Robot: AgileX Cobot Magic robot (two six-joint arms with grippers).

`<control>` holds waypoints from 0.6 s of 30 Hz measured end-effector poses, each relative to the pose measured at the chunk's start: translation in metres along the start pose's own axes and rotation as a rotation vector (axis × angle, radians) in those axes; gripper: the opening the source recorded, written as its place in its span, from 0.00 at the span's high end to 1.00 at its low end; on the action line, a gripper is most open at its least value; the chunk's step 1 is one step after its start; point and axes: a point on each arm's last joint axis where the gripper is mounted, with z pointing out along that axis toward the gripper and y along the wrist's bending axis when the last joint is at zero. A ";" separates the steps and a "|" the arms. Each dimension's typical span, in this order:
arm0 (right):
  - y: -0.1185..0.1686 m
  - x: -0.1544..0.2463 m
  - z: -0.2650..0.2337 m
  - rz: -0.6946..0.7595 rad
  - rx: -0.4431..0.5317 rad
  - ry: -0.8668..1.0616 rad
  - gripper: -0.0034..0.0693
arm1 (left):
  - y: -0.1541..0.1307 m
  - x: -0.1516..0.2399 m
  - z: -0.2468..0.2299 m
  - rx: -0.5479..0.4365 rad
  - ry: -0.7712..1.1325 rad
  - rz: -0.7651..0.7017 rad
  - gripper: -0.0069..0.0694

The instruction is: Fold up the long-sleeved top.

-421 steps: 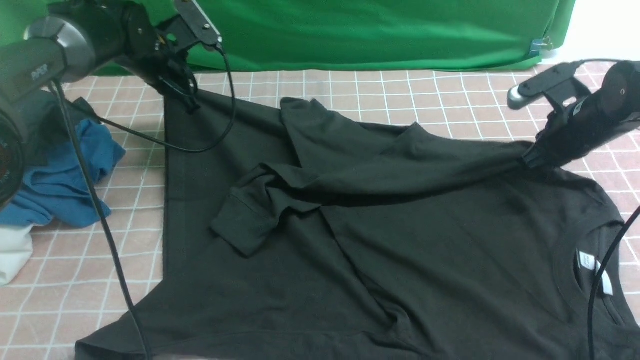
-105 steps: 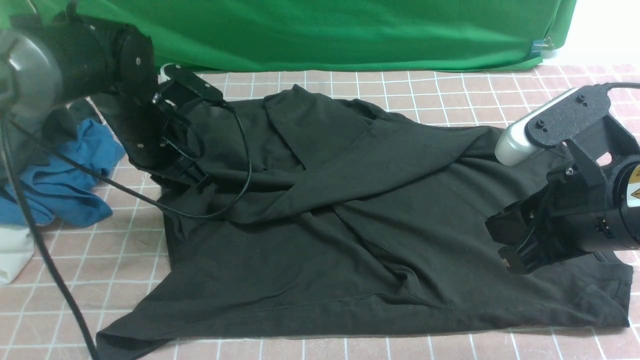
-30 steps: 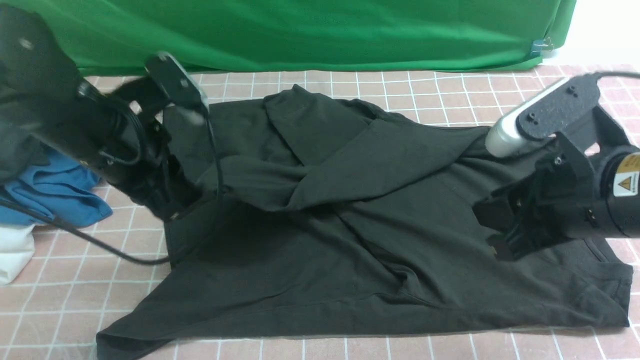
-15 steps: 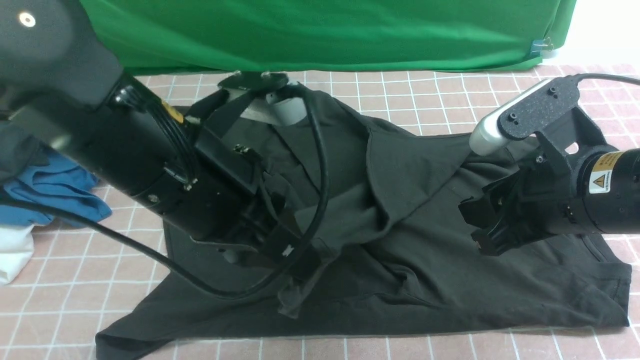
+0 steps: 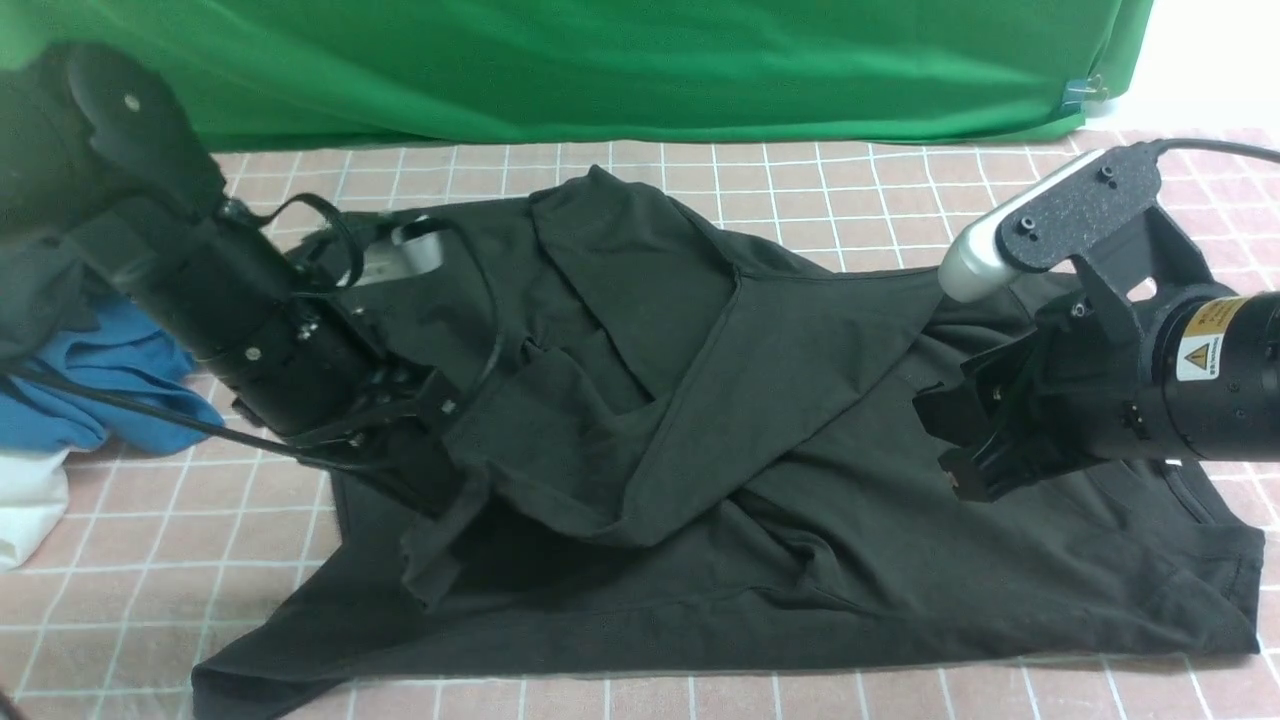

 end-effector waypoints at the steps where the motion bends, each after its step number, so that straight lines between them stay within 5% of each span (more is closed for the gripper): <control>1: 0.000 -0.001 0.002 0.002 -0.005 0.002 0.51 | 0.003 0.000 0.000 -0.006 0.001 -0.005 0.87; 10: 0.015 -0.055 0.051 0.029 -0.203 0.241 0.35 | -0.003 0.006 -0.024 -0.166 -0.027 0.130 0.87; 18: 0.045 -0.093 0.114 0.187 -0.237 0.331 0.28 | -0.015 0.002 -0.024 -0.267 -0.042 0.248 0.87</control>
